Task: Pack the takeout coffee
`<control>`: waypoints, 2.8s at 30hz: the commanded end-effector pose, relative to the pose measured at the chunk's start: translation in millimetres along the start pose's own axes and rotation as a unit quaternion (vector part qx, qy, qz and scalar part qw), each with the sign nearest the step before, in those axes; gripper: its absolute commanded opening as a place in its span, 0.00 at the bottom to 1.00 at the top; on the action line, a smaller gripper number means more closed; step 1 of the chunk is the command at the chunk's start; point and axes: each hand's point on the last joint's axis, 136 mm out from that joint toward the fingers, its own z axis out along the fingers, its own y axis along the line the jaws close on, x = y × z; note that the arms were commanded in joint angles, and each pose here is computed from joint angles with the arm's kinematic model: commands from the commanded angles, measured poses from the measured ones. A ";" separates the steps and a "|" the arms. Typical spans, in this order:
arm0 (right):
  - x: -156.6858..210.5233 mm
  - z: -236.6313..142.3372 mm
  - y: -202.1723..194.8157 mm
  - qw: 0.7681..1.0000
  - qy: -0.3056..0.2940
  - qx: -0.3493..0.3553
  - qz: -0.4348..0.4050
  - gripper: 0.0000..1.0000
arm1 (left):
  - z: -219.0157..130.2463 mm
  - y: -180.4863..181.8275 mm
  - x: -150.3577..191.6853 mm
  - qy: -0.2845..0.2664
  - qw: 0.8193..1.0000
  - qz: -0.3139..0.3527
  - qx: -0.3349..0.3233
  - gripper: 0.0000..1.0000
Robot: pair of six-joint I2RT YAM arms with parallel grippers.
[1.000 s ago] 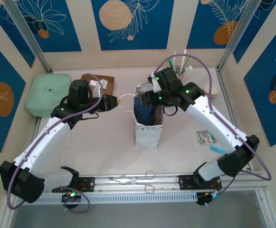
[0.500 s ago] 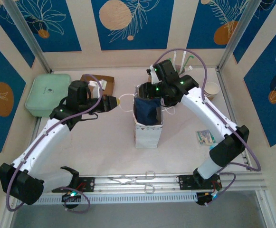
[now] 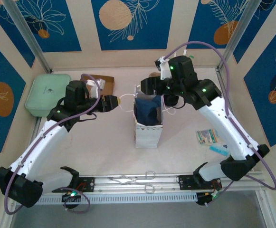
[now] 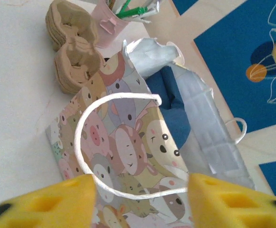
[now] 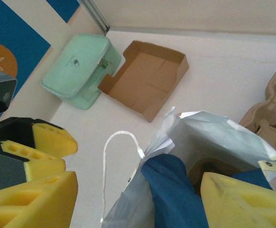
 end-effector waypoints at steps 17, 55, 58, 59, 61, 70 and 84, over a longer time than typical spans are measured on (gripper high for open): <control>48.3 -24.2 -67.9 0.990 0.039 0.137 0.008 0.70 | 0.2 2.4 12.7 0.016 1.000 -0.011 0.005 0.82; 89.8 28.0 -86.8 0.983 0.122 0.131 0.045 0.03 | 51.6 -2.0 31.6 0.044 0.997 -0.048 0.053 0.46; 82.6 28.1 -88.1 0.984 0.111 0.130 0.049 0.02 | 54.1 0.3 29.5 0.047 0.997 -0.043 0.047 0.44; 80.9 28.4 -88.9 0.984 0.109 0.130 0.051 0.02 | 55.0 1.4 28.3 0.047 0.997 -0.041 0.044 0.43; 77.1 29.7 -90.0 0.985 0.105 0.130 0.051 0.02 | 56.9 3.9 24.9 0.047 0.997 -0.040 0.040 0.42; 67.7 32.8 -89.6 0.986 0.099 0.122 0.058 0.05 | 54.8 6.2 16.0 0.043 0.998 -0.030 0.031 0.43; 45.9 11.7 -80.8 0.990 0.067 0.124 0.031 0.66 | 25.5 10.5 -0.6 0.027 0.999 0.007 -0.019 0.82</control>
